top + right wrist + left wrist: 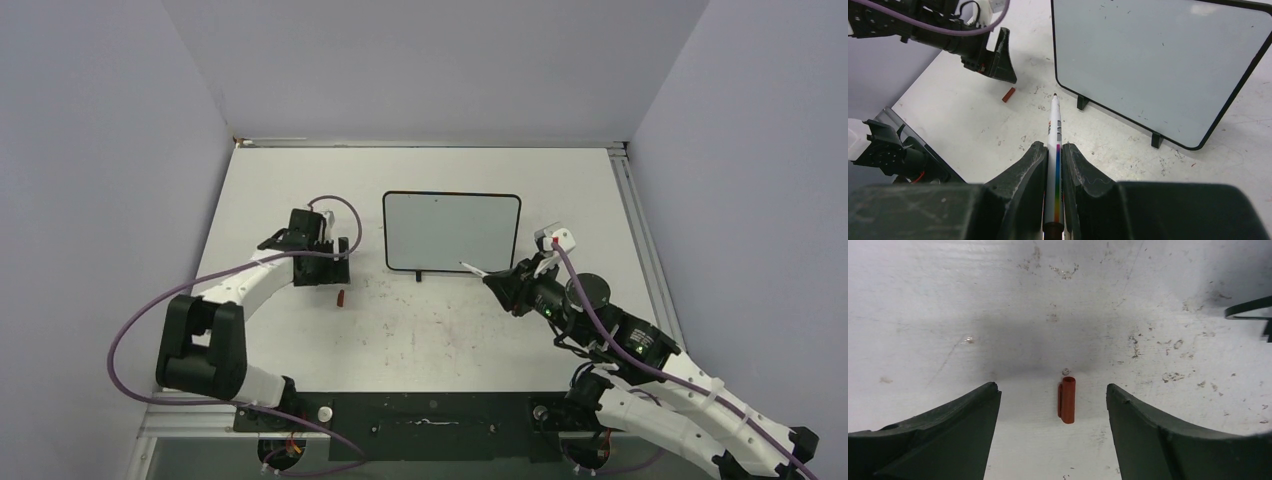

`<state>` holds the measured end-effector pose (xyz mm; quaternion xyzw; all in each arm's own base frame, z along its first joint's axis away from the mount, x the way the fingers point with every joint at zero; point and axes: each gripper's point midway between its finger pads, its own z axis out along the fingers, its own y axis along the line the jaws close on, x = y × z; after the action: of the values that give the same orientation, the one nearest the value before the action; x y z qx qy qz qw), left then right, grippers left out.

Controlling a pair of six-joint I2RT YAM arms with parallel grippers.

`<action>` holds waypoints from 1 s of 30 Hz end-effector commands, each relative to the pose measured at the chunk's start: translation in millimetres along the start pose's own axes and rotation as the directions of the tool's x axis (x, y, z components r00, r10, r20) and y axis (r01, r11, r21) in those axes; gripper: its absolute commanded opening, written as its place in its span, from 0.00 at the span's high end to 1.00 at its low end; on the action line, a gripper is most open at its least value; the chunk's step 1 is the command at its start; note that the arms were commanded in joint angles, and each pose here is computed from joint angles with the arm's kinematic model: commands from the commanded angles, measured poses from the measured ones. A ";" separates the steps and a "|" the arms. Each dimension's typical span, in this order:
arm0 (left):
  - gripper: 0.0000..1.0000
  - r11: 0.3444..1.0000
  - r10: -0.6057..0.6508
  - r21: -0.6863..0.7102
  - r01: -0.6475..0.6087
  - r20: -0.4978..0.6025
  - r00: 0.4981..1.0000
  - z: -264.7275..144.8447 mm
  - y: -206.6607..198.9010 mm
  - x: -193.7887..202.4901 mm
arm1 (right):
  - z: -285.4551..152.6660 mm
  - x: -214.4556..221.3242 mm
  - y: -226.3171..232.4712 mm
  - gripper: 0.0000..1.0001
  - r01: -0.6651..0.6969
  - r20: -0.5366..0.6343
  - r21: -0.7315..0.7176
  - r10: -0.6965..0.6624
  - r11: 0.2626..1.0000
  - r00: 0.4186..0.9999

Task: Write a sentence on the whiteboard
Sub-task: Place the pen cap at the center of the board, then write a sentence on the whiteboard.

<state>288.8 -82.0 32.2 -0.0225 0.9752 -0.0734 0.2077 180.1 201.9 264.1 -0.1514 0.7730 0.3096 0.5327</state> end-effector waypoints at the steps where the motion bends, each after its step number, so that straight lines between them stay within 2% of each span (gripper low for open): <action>1: 0.24 1.000 0.009 0.001 -0.009 0.247 0.969 -45.1 -1.1 -46.7 | 1.3 -15.6 3.7 0.95 -0.021 0.079 -0.010 0.021 1.000 0.997; 3: 0.23 0.999 0.030 0.032 -0.043 0.333 0.942 -62.8 -7.3 -59.9 | 3.3 -18.7 4.9 0.95 -0.017 0.092 -0.013 0.018 1.000 0.996; 6: 0.22 0.966 0.060 0.200 -0.163 0.441 0.896 -91.8 -42.6 -73.3 | 10.8 -22.7 6.7 0.95 -0.012 0.100 -0.008 0.012 1.000 0.995; 10: 0.20 0.833 0.107 0.407 -0.375 0.547 0.830 -123.6 -95.8 -87.8 | 27.3 -28.2 9.2 0.95 -0.013 0.128 0.003 0.013 1.000 0.992; 14: 0.20 0.748 0.108 0.472 -0.467 0.608 0.787 -137.0 -121.1 -117.1 | 45.4 -36.4 16.1 0.95 -0.021 0.194 0.008 0.019 1.000 0.981; 15: 0.20 0.728 0.106 0.482 -0.487 0.623 0.775 -139.1 -125.8 -126.2 | 49.7 -46.1 21.4 0.95 -0.029 0.246 -0.004 0.029 1.000 0.969; 20: 0.24 0.625 0.120 0.552 -0.551 0.630 0.767 -124.7 -147.8 -150.4 | 83.1 -42.2 26.0 0.95 -0.024 0.284 0.026 0.016 0.999 0.959; 24: 0.30 0.597 0.098 0.608 -0.523 0.591 0.800 -99.3 -150.3 -153.5 | 106.2 -41.4 30.5 0.95 -0.012 0.297 0.030 0.003 0.999 0.955; 30: 0.46 0.559 0.063 0.668 -0.492 0.557 0.828 -86.5 -156.4 -152.9 | 143.1 -32.5 27.2 0.95 0.022 0.290 0.059 -0.038 0.998 0.956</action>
<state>387.1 -204.5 170.3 0.1877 0.7894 -0.4194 0.4071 261.1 298.7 231.8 -0.1261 0.7372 0.2812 0.6013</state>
